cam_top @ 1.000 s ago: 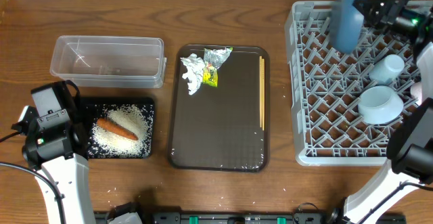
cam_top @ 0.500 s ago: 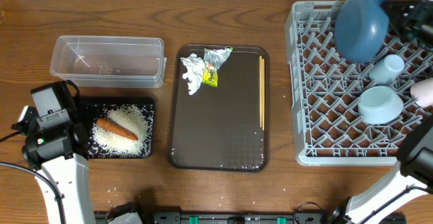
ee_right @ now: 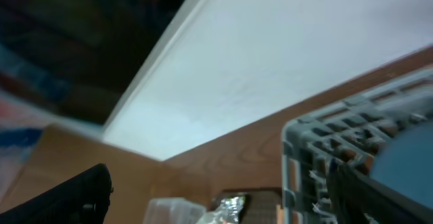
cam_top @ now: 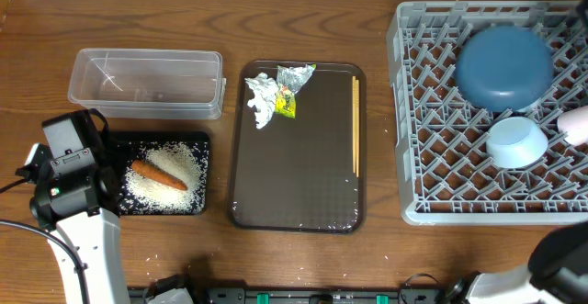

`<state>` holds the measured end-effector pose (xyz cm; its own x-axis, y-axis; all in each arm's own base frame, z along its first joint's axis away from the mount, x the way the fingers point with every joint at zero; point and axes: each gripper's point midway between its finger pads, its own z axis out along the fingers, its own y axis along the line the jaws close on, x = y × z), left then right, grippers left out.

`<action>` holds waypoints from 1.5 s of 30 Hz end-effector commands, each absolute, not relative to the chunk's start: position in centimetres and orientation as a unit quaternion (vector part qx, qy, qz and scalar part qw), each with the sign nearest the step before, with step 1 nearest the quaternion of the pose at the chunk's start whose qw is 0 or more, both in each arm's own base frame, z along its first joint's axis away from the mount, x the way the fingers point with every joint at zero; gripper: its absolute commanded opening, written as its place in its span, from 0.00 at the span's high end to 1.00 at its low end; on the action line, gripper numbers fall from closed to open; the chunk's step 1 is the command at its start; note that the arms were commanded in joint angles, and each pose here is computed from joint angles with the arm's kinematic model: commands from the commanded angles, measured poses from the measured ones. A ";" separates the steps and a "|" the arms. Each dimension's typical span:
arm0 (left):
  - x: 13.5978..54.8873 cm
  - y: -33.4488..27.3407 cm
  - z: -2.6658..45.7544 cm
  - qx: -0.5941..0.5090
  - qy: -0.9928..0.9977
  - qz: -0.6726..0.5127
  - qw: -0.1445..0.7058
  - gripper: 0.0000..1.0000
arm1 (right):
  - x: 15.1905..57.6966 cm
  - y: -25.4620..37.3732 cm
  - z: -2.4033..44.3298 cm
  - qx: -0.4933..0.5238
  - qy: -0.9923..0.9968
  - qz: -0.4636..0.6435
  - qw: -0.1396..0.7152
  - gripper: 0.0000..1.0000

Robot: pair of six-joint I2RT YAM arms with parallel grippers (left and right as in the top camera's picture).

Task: Sort waste into correct bins and load items into the dishwasher rack
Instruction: 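Lift the blue plate into the rack and release it, then move the right gripper back over the dark tray toward the chopsticks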

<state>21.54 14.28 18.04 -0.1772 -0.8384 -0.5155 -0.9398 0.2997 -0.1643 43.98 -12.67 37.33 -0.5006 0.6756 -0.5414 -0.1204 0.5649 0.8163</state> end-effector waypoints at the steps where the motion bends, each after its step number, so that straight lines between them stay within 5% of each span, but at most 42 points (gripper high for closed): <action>1: 21.4 14.5 18.6 -0.591 0.753 0.097 0.272 0.02 | 43.0 -13.5 38.7 0.195 0.773 0.324 0.510 0.01; 9: 21.4 14.5 18.6 -0.591 0.753 0.097 0.272 0.02 | 38.7 -9.5 40.2 0.194 0.813 0.191 0.515 0.01; 21: 21.4 14.5 18.6 -0.591 0.753 0.097 0.272 0.02 | 34.9 4.5 40.2 0.060 0.848 0.295 0.437 0.07; 26: 21.4 14.5 18.6 -0.591 0.753 0.097 0.272 0.02 | 36.9 8.5 33.7 0.061 0.905 0.228 0.353 0.20; 39: 21.4 14.5 18.6 -0.591 0.753 0.097 0.272 0.02 | 40.6 22.0 11.8 0.013 0.984 0.093 0.153 0.19; 45: 21.4 14.5 18.6 -0.591 0.753 0.097 0.272 0.02 | 40.2 23.3 5.5 0.039 0.992 0.067 0.100 0.25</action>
